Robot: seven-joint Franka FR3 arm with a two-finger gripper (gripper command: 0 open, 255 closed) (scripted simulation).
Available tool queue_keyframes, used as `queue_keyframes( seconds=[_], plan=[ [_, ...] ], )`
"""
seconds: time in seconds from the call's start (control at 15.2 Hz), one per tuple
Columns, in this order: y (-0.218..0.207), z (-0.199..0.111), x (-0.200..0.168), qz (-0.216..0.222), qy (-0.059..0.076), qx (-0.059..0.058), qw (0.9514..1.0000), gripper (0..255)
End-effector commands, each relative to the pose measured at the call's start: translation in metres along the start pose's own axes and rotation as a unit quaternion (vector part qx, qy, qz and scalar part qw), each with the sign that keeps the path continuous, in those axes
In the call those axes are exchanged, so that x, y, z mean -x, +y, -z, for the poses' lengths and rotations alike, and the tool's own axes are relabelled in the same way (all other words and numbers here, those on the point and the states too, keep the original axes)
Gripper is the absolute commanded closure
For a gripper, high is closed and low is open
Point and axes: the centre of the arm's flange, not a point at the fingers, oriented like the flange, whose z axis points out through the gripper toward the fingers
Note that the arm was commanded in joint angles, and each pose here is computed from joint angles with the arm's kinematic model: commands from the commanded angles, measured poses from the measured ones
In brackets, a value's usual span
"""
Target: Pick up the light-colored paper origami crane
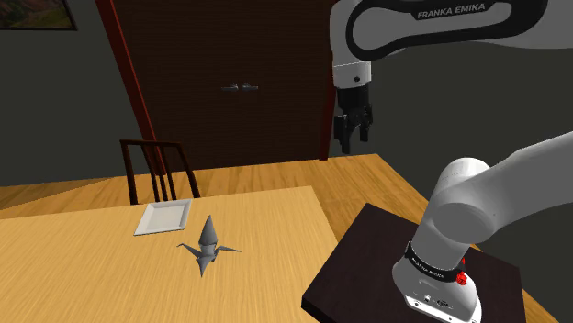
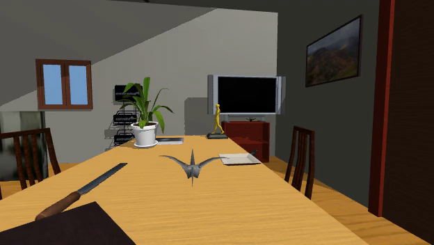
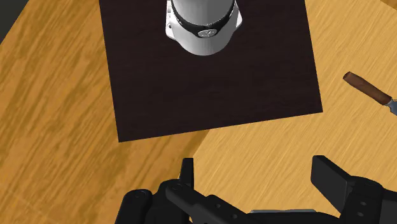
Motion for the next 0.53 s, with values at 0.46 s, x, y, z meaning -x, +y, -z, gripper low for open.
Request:
queue_keyframes(
  seconds=[0.46],
  plan=[
    [-0.063,-0.046,-0.045,-0.021,0.001,-0.010,0.9997,0]
  ],
)
